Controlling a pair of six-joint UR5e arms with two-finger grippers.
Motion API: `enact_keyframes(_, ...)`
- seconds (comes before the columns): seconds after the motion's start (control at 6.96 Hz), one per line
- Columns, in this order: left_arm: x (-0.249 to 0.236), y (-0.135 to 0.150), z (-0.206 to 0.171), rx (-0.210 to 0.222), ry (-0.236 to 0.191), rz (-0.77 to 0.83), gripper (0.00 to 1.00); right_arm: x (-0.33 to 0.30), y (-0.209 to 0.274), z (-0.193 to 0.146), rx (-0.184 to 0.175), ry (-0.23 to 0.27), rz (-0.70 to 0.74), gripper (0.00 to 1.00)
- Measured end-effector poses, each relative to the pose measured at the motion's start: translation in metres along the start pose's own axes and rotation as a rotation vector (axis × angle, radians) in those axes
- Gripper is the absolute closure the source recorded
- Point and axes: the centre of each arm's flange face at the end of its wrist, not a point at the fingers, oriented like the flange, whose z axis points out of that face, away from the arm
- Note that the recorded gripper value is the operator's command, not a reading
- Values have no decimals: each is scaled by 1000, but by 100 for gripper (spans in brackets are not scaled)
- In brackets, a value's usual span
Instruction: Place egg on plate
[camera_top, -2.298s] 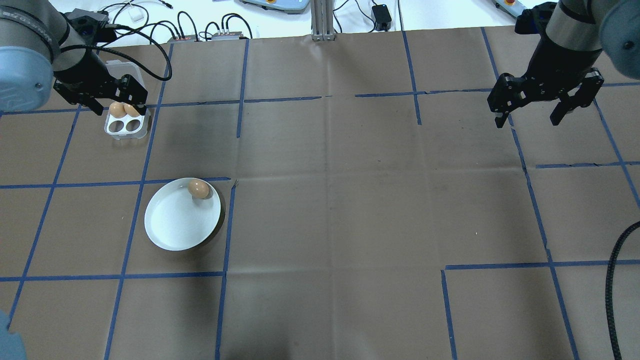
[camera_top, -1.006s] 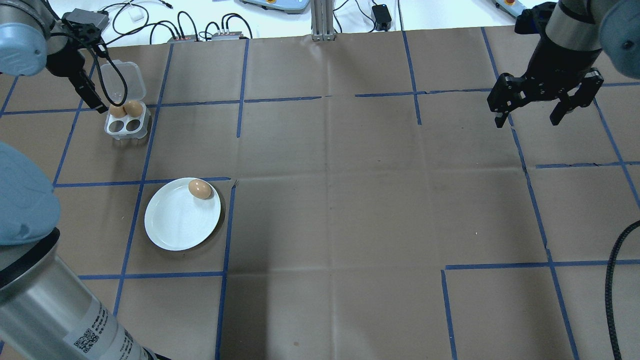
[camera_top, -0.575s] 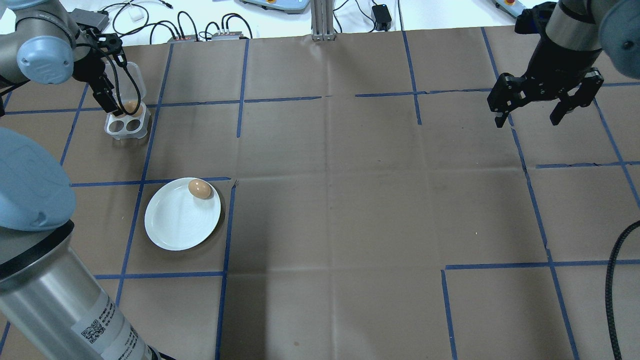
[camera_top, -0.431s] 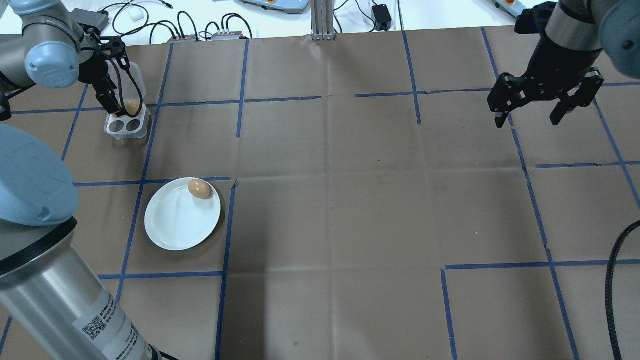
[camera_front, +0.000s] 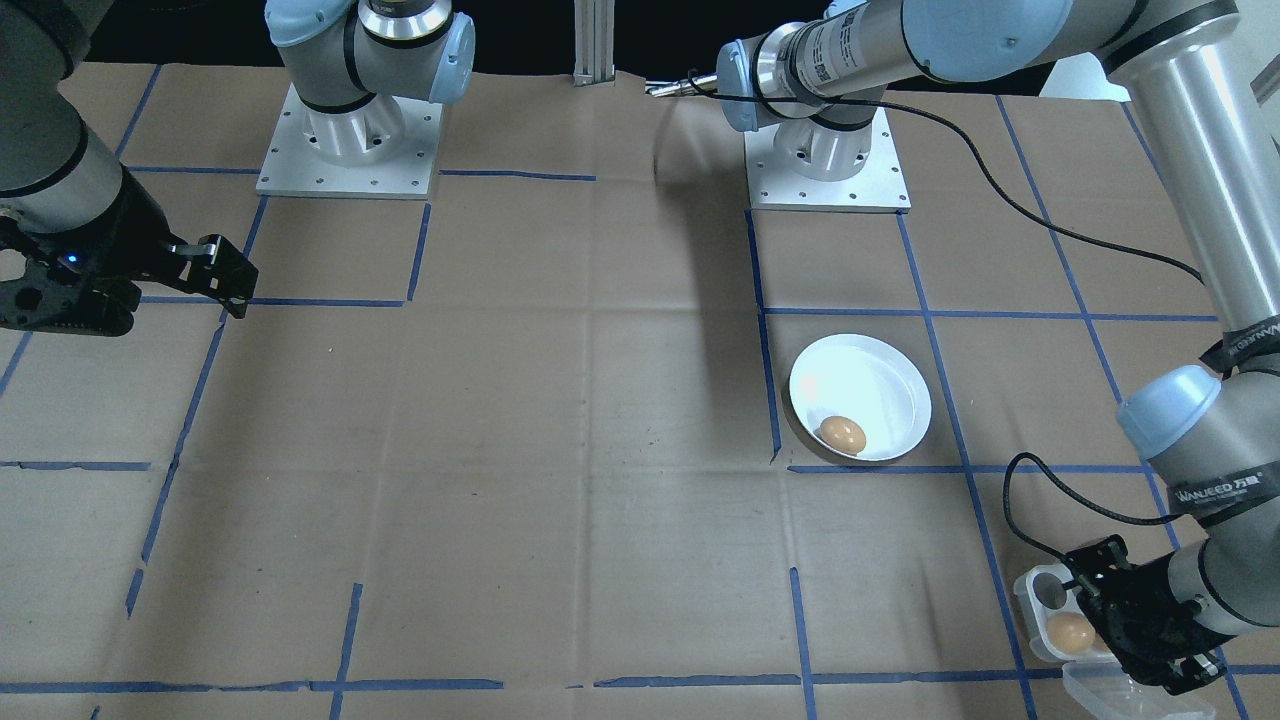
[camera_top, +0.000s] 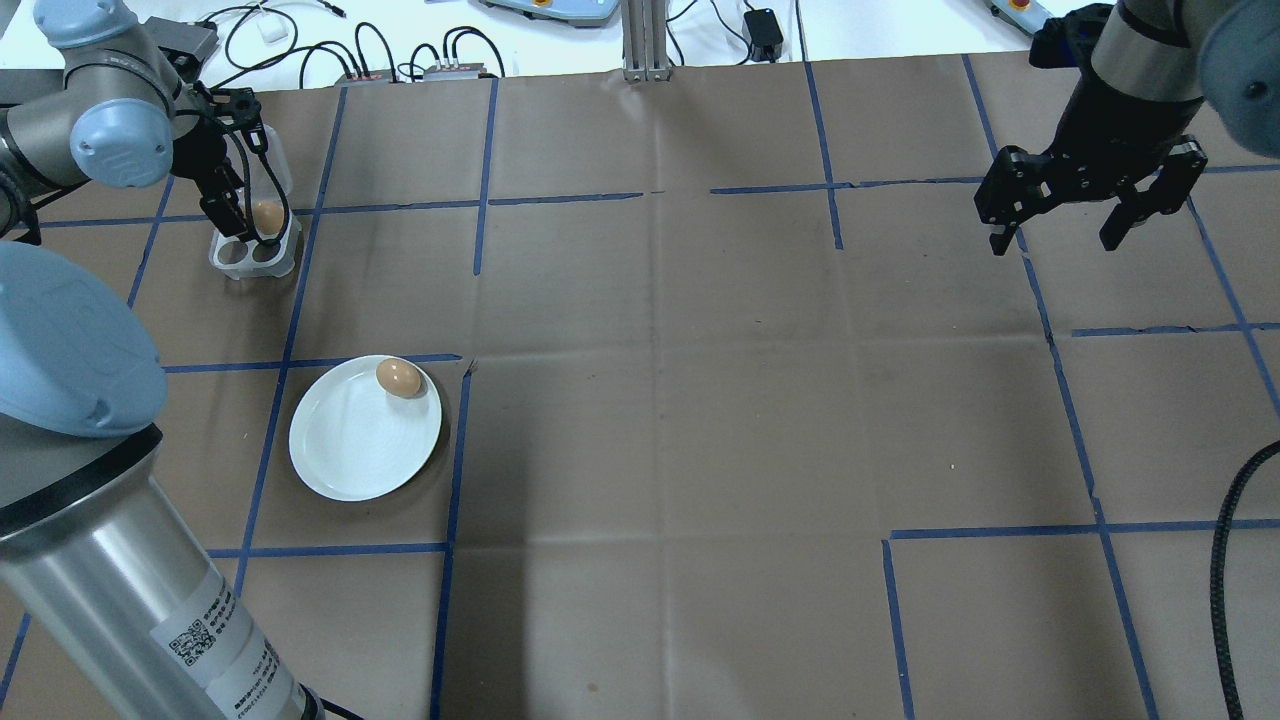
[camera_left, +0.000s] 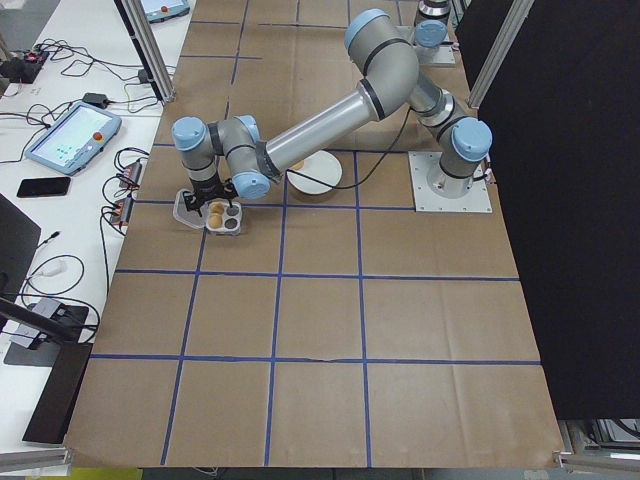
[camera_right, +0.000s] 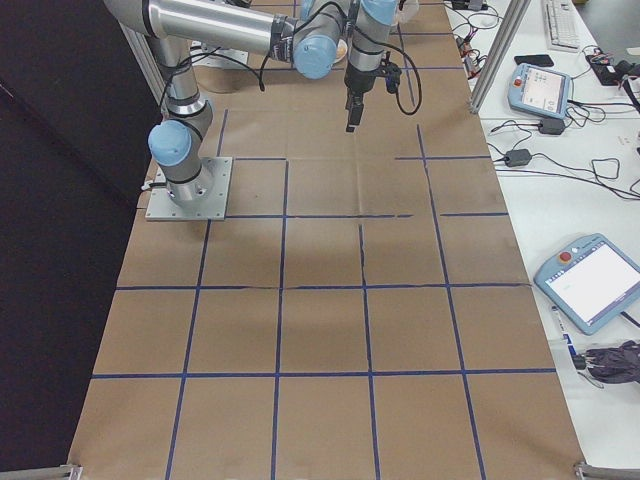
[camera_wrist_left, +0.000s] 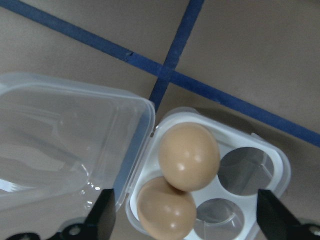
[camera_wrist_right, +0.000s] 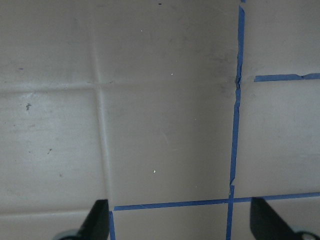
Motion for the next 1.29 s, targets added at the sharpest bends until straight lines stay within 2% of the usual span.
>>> enact_keyframes(0.29, -1, 3, 6, -1, 5, 12, 1, 0, 0, 0, 0, 0, 0, 0)
enact_keyframes(0.57, -2, 5, 10, -5, 9, 18, 7, 0, 0, 0, -1, 0, 0, 0)
enact_keyframes(1.29, -4, 8, 9, -15, -9, 17, 38, 0, 0, 0, 0, 0, 0, 0)
